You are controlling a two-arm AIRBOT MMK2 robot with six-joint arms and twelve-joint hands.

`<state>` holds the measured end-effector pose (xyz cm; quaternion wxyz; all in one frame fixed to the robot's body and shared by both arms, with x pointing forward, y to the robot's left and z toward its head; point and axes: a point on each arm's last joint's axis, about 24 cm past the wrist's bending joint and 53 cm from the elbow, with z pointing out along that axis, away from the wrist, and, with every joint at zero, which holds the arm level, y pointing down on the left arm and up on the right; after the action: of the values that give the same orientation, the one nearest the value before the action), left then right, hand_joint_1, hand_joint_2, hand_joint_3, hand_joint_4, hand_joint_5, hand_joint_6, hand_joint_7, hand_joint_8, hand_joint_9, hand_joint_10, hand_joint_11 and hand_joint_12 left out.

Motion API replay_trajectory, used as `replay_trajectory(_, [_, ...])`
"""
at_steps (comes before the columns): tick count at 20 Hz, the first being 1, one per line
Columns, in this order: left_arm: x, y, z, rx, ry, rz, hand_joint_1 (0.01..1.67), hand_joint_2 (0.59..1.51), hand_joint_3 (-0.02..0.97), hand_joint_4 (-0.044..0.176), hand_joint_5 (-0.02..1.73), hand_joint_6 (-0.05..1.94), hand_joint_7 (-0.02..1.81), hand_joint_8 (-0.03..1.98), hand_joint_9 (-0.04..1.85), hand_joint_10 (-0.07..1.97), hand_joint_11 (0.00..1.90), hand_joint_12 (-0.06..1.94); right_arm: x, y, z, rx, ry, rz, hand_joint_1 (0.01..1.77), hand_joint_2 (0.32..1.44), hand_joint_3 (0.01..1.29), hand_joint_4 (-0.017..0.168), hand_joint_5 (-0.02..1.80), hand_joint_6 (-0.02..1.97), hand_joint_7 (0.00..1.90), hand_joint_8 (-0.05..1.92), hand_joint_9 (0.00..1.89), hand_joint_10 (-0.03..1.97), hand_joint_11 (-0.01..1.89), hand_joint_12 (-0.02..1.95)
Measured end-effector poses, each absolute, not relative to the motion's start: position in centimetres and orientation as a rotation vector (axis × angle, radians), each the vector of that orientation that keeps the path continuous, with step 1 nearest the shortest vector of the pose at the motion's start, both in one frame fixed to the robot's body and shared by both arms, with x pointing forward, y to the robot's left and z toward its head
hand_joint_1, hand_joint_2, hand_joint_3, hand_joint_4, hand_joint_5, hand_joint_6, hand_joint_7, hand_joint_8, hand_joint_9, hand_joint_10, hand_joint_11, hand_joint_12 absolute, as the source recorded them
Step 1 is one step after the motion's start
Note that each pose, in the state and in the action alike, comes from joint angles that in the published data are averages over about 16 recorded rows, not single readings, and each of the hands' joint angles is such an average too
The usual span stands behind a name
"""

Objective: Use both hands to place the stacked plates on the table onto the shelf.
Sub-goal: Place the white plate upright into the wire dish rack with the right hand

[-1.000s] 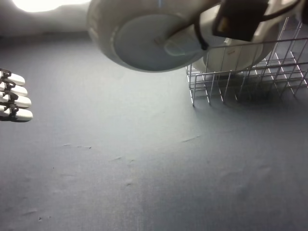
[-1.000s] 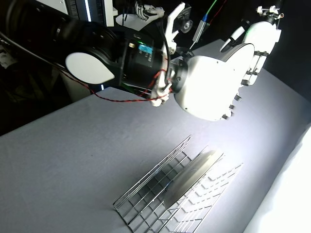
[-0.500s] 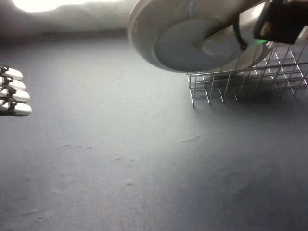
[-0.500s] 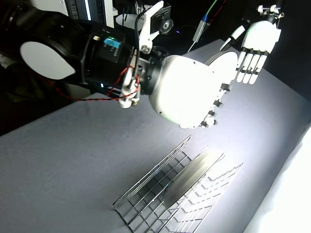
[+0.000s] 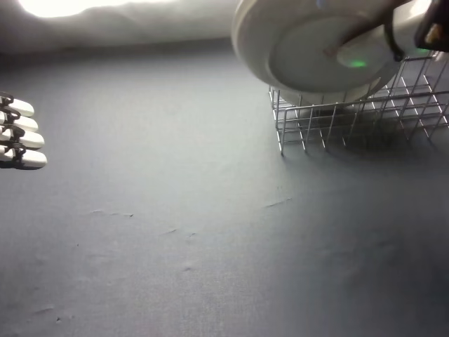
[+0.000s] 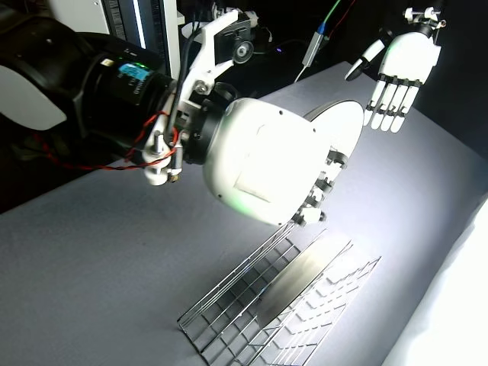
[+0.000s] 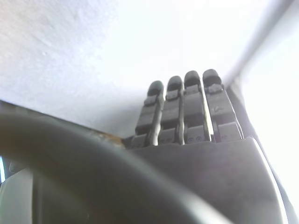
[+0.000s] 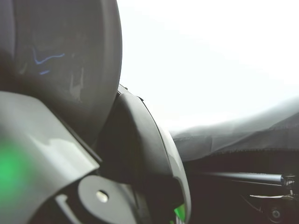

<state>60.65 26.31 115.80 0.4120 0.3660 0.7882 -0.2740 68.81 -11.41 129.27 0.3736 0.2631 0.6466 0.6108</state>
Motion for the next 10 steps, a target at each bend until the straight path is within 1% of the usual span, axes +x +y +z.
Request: replay_trajectory(10, [60.6,26.1,115.9,0.924,1.979,-0.696,0.01,1.08,0.007,0.003,0.02,0.01,0.01,0.0,0.02,0.01,0.01,0.0,70.1,-14.8,127.7,0.68,1.653,1.462,1.37,0.98,0.01,-0.008,1.0,0.84,1.11,0.69,1.03,0.93,0.76,1.0])
